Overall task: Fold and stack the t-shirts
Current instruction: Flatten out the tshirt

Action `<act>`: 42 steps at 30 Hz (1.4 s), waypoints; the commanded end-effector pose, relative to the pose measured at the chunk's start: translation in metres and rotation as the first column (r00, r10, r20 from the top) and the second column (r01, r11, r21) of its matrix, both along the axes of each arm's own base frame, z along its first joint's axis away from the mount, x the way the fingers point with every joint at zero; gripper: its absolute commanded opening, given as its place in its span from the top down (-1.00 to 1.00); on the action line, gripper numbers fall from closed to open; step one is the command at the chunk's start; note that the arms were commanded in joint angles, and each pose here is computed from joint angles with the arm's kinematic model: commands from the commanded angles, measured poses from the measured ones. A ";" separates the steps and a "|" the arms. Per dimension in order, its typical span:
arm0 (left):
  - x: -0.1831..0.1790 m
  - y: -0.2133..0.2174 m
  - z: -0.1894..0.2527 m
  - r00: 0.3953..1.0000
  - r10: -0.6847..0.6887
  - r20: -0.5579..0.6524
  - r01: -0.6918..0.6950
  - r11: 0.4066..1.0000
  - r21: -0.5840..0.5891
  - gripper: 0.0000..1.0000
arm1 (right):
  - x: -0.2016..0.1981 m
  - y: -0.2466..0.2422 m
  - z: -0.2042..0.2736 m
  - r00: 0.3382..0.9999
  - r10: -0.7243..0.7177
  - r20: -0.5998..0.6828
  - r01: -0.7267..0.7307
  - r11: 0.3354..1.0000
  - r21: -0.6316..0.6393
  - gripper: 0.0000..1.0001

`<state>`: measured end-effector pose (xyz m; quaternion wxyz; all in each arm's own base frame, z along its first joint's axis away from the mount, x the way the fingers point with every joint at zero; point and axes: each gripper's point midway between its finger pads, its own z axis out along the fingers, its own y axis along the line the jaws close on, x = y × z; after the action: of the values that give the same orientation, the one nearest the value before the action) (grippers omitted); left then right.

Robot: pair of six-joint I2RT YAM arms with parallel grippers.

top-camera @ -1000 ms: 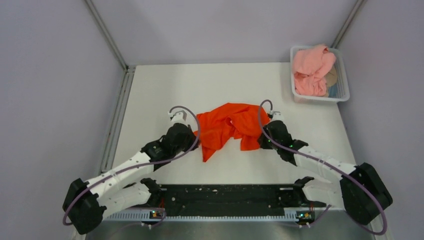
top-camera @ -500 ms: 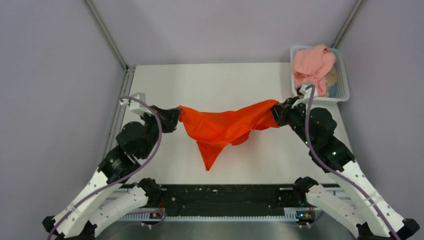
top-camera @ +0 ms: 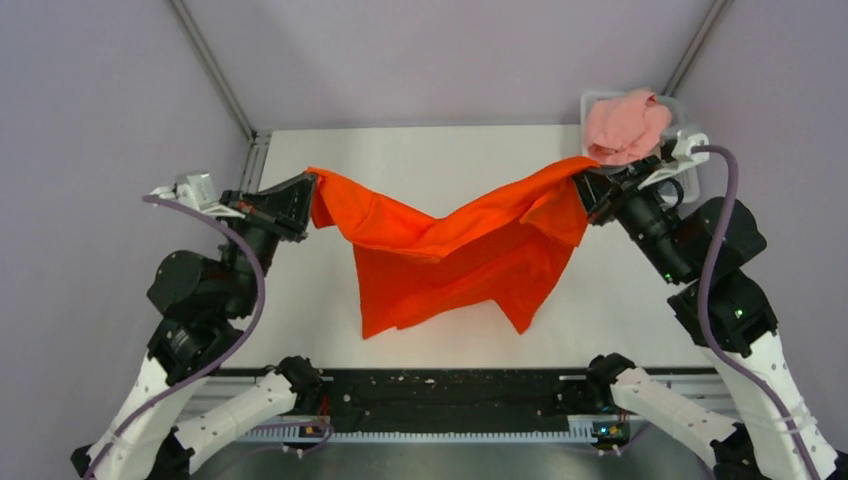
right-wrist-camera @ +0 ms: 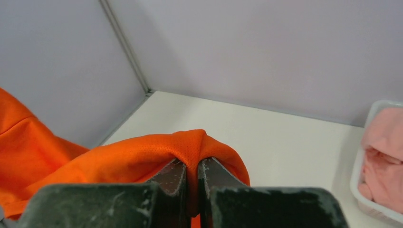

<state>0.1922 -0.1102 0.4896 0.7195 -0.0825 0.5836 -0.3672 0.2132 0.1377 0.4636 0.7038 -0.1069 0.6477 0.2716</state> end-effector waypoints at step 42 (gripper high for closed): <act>0.130 0.025 -0.306 0.675 0.255 -0.693 -0.131 0.965 0.227 1.00 | 0.083 0.024 -0.264 0.899 -0.057 -0.434 -0.221 0.796 -0.563 1.00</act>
<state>0.3418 -0.0943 0.1953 0.4798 -0.1632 0.8445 -0.1732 0.3229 0.1583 0.2143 0.4929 -0.3139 0.8064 0.0904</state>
